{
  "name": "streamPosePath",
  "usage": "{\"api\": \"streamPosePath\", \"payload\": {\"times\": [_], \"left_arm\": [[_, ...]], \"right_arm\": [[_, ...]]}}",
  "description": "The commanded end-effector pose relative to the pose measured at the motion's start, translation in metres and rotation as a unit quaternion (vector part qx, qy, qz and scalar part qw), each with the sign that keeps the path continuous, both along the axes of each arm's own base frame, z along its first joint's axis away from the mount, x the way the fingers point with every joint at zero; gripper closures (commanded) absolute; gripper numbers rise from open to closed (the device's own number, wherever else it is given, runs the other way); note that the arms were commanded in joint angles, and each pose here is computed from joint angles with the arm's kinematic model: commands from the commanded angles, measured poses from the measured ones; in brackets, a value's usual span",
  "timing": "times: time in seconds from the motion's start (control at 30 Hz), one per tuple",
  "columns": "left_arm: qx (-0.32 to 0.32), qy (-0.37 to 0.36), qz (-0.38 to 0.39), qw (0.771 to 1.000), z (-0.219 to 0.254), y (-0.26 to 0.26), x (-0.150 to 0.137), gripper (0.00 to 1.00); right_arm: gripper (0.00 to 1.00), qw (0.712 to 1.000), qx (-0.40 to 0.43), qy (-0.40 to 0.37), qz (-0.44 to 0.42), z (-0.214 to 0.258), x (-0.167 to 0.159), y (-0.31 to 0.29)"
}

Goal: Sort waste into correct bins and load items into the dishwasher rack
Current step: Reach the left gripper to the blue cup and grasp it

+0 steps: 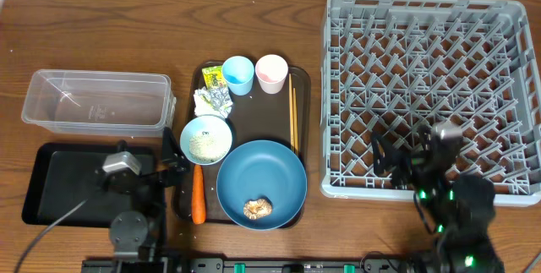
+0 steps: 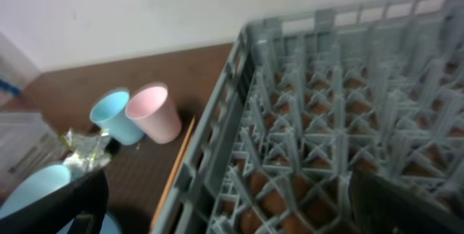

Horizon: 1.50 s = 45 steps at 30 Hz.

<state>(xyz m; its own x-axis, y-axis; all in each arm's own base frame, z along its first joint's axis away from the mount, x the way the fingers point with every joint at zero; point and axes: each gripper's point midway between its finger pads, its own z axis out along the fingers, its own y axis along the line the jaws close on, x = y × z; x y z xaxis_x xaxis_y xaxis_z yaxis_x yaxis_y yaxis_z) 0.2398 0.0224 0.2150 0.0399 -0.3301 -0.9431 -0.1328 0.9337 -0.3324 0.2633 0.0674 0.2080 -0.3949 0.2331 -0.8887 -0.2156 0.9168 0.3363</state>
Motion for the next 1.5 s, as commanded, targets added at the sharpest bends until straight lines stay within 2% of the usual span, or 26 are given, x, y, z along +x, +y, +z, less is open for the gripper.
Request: {"api": "streamPosePath", "payload": {"times": [0.0, 0.1, 0.2, 0.33, 0.47, 0.6, 0.77, 0.9, 1.03, 1.17, 1.27, 1.33, 1.47], "left_arm": [[0.001, 0.015, -0.008, 1.0, 0.047, -0.003, -0.003, 0.02], [0.003, 0.114, -0.008, 0.993, 0.056, -0.003, 0.003, 0.02], [-0.001, 0.217, -0.031, 0.976, 0.068, -0.011, 0.023, 0.02], [-0.019, 0.3, -0.082, 0.95, 0.085, -0.03, 0.054, 0.02], [-0.047, 0.367, -0.138, 0.919, 0.09, -0.053, 0.082, 0.02], [-0.074, 0.384, -0.155, 0.907, 0.085, -0.062, 0.108, 0.02], [-0.08, 0.378, -0.173, 0.906, 0.068, -0.07, 0.147, 0.02], [-0.082, 0.43, -0.18, 0.881, 0.022, -0.085, 0.168, 0.02], [-0.077, 0.473, -0.192, 0.857, -0.022, -0.103, 0.181, 0.02], [-0.036, 0.481, -0.196, 0.854, -0.055, -0.12, 0.203, 0.0], [0.02, 0.504, -0.137, 0.852, -0.08, -0.109, 0.208, 0.06], [0.041, 0.515, -0.12, 0.848, -0.091, -0.107, 0.208, 0.07], [0.042, 0.522, -0.124, 0.843, -0.107, -0.111, 0.213, 0.14]], "right_arm": [[0.01, 0.999, 0.014, 0.03, 0.043, 0.03, 0.025, 0.017], [0.01, 0.993, -0.016, 0.051, 0.104, 0.06, 0.055, 0.035], [0.01, 0.984, -0.042, 0.063, 0.158, 0.088, 0.084, 0.049], [0.01, 0.981, -0.027, 0.063, 0.18, 0.114, 0.111, 0.06], [0.01, 0.979, -0.022, 0.067, 0.19, 0.113, 0.118, 0.063], [0.01, 0.984, -0.016, 0.093, 0.152, 0.101, 0.127, 0.046], [0.01, 0.979, -0.027, 0.2, 0.041, 0.055, 0.125, 0.0], [0.01, 0.967, -0.053, 0.251, 0.001, 0.032, 0.116, -0.017], [0.01, 0.964, -0.059, 0.261, -0.006, 0.028, 0.114, -0.02], [0.01, 0.964, -0.059, 0.257, -0.006, 0.029, 0.115, -0.02], [0.01, 0.964, -0.059, 0.258, -0.006, 0.028, 0.115, -0.02], [0.01, 0.963, -0.059, 0.264, -0.005, 0.027, 0.113, -0.02], [0.01, 0.962, -0.06, 0.268, -0.003, 0.025, 0.111, -0.018]]}}
